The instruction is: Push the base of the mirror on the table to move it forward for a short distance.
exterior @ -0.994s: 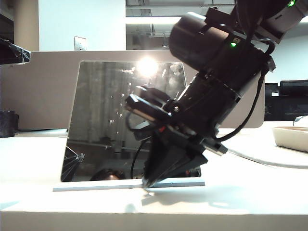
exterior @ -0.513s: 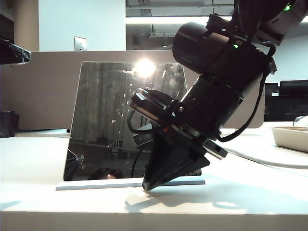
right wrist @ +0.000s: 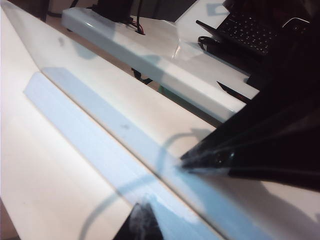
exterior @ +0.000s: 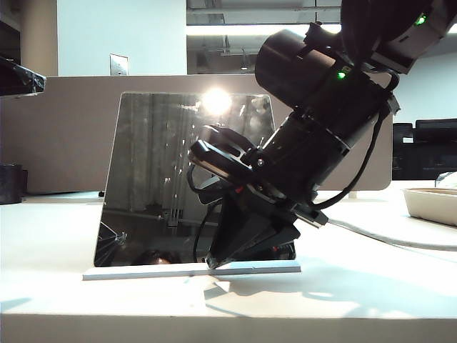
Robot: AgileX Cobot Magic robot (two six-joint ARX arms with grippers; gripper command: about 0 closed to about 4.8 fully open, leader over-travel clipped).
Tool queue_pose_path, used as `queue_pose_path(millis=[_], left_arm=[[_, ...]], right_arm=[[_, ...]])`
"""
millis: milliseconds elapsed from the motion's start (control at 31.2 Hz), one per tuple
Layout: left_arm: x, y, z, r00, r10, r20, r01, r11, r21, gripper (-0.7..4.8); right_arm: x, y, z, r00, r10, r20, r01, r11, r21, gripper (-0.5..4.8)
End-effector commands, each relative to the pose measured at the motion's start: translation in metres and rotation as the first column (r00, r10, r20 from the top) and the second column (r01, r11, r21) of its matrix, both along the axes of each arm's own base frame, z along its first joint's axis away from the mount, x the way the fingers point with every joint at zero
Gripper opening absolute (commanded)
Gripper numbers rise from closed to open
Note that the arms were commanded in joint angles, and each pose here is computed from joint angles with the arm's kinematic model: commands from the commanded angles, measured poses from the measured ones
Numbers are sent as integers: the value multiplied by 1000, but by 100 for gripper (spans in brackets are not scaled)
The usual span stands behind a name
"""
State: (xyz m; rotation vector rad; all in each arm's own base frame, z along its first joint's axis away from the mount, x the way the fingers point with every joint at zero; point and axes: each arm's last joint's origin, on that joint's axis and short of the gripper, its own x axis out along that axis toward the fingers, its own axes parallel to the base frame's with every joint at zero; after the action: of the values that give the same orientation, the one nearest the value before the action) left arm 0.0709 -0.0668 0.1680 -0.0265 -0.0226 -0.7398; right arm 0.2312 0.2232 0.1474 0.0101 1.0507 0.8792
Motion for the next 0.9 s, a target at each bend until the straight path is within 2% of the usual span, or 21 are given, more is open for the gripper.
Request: queue_pose_path(millis=[32,224,449,705,898], left_arm=[[0,0,1,1000,-1,13,1,1000,-6,-1],[0,0,1,1000,-1,13,1,1000,-6,-1],[0,0,1,1000,-1,12,1,1000,-6,-1],[0,0,1,1000,-1,13,1,1000,-6,-1],[0,0,1,1000,-1,13,1,1000,-6,-1]], right_arm=[[-6,4,-2,1000,21,-14,-21,1000,-21,-6],[-2,5,-1,998,-25,59,27,999,-38,-6],[9,6,-10,997,-53,60,56,997,-62,-6],[36,27,-18,996,-65,69,69,995,-66,-6],[62,26,-8,985,-123,118,128,991,-40,-6]])
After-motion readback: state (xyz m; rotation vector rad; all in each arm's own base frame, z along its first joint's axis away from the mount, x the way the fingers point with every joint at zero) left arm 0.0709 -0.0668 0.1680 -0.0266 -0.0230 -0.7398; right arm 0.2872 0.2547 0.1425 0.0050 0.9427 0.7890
